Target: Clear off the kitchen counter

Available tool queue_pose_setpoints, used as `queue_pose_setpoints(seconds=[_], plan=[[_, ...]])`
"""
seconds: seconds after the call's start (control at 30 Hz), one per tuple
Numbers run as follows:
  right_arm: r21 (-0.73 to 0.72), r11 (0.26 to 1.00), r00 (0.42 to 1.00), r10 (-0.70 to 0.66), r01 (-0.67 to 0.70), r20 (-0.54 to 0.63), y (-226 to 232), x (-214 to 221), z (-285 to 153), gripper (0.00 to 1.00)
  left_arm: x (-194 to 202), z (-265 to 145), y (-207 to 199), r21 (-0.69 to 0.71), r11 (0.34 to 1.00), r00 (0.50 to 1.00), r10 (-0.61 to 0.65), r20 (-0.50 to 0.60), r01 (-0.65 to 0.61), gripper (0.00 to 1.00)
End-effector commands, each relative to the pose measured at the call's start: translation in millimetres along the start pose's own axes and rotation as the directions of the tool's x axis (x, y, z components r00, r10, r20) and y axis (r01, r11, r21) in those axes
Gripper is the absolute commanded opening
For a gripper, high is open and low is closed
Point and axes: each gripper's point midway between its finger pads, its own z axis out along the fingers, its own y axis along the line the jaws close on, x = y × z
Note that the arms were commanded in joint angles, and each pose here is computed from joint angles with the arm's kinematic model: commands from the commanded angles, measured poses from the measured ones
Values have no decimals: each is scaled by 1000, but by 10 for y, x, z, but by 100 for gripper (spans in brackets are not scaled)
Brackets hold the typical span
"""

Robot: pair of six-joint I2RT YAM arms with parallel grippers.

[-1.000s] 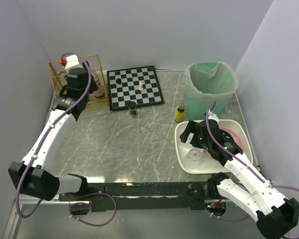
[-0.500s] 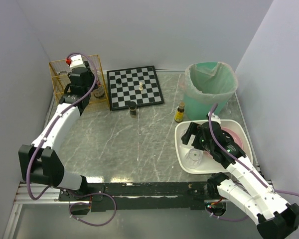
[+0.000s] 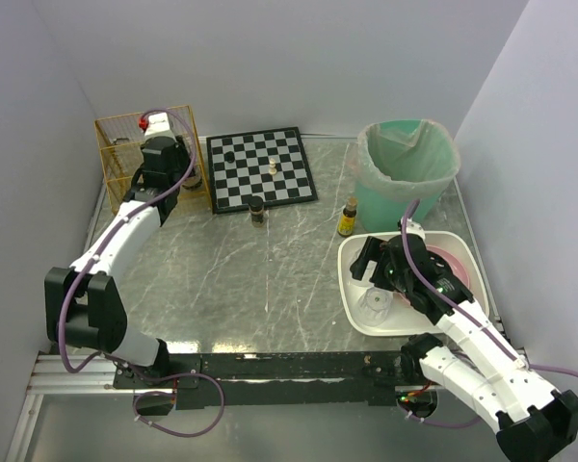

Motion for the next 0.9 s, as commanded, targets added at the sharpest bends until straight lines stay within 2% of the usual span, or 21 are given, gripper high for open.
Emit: queue_pose_setpoints(seconds=[0.0, 0.2, 0.43, 0.87], plan=[[-5, 1000, 1000, 4, -4, 7, 20, -41, -8, 99, 167, 117, -8, 8, 1000, 1000, 7, -20, -7, 0], [-2, 1000, 1000, 8, -8, 9, 9, -33, -10, 100, 339, 129, -11, 10, 1000, 998, -4, -68, 5, 0], [-4, 1000, 1000, 6, -6, -2, 16, -9, 14, 100, 322, -78, 36, 10, 999, 999, -39, -31, 39, 0], [-7, 1000, 1000, 4, -4, -10, 22, 8, 38, 100, 360, -100, 26, -7, 1000, 999, -25, -37, 25, 0]])
